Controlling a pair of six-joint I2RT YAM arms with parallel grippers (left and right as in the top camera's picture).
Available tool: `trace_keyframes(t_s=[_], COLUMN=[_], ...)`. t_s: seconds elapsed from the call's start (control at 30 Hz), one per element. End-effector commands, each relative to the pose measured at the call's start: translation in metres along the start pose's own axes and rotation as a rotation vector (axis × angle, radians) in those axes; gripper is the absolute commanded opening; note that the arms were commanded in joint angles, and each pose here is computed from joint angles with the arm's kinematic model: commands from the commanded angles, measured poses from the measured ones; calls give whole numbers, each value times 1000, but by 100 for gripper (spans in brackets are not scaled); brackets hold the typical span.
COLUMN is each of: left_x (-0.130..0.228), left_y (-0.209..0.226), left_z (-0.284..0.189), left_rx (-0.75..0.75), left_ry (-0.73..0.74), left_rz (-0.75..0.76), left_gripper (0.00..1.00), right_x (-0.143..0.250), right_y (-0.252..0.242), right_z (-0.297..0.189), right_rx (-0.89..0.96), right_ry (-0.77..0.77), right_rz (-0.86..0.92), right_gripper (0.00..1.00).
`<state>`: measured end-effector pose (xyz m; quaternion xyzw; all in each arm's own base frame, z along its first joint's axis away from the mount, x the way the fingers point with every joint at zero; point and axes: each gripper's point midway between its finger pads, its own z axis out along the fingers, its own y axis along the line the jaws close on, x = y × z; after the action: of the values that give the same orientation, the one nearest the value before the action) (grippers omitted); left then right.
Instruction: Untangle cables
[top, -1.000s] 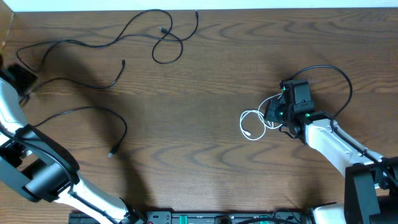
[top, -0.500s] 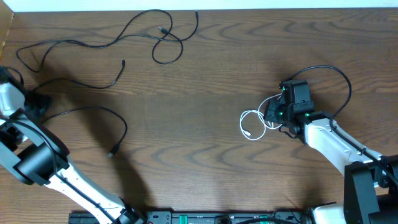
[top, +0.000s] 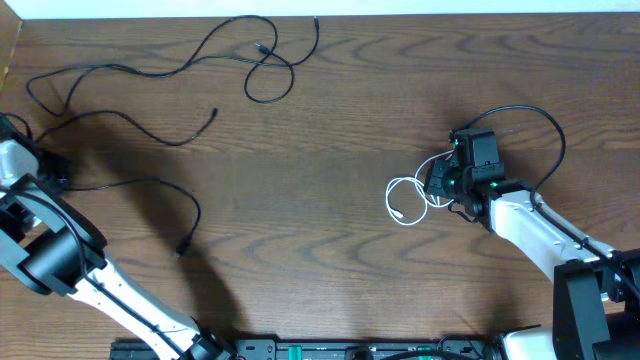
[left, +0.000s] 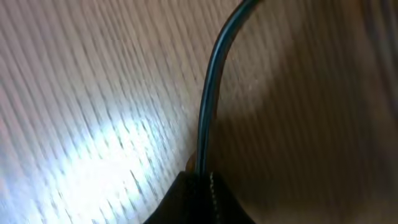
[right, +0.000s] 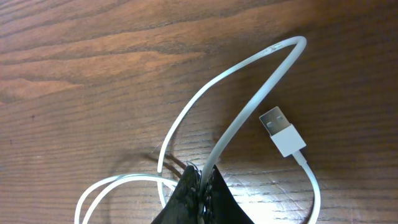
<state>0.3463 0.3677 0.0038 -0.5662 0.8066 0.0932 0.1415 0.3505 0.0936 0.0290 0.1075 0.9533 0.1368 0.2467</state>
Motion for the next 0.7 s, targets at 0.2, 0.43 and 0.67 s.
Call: trace_keyframes(t_s=[0.2,0.43,0.67], left_x=[-54,-95,-107], left_y=[47,51,46], left_z=[-8,-29,-36], left_rx=[-253,-240,-221], left_ry=[-166,-268,-309], left_rz=[233,203,205], left_gripper=[7,7,77], right_x=[3,4,3], right_y=[-7,-7,-7], right_z=[3,3,3], right_rx=[25,24,22], right_ry=[7,7,3], right_rz=[23,23,39], right_gripper=[2,2,2])
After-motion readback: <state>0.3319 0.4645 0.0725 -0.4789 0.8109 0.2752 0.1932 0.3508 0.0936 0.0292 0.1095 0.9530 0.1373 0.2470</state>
